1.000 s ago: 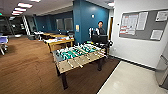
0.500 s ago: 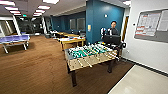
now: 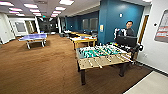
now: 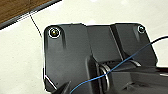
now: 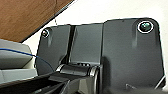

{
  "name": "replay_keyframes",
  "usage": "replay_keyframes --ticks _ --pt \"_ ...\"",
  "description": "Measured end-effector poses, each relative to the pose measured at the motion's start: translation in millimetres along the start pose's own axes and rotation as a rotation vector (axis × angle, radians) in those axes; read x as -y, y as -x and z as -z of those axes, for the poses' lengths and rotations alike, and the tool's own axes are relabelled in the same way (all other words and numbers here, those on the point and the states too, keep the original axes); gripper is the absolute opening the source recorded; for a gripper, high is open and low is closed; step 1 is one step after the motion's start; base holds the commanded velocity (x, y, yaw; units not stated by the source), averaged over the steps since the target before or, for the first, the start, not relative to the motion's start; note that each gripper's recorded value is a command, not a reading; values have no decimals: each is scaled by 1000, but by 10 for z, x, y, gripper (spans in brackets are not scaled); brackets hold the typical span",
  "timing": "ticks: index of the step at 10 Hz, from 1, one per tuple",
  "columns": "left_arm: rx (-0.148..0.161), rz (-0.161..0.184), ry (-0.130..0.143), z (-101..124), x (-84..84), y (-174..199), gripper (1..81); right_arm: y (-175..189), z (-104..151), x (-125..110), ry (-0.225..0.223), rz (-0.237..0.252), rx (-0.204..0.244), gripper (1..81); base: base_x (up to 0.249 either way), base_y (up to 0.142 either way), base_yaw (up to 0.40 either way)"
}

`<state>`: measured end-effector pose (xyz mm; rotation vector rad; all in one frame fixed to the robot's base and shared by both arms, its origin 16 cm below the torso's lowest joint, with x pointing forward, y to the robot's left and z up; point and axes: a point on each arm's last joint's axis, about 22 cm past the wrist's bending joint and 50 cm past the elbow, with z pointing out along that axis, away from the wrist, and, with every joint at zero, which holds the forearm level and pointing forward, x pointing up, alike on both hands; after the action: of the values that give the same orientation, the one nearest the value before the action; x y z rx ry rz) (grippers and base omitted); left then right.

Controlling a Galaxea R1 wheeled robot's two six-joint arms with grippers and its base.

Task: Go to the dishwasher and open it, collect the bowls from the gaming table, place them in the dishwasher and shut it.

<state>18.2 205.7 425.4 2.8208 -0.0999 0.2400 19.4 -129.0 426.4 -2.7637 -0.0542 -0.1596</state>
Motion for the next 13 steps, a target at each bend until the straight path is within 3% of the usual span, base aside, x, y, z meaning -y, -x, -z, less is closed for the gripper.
replay_keyframes --ticks 9,11,13 --pt "9 0 6 -4 -52 76 811 38 7 -21 3 -3 4 811 0 0 352" --pt "7 0 6 -6 -52 66 811 -13 0 -2 0 -2 -3 811 0 222 0" --pt "31 2 8 -2 -62 146 811 11 0 4 0 -2 -1 811 0 0 0"
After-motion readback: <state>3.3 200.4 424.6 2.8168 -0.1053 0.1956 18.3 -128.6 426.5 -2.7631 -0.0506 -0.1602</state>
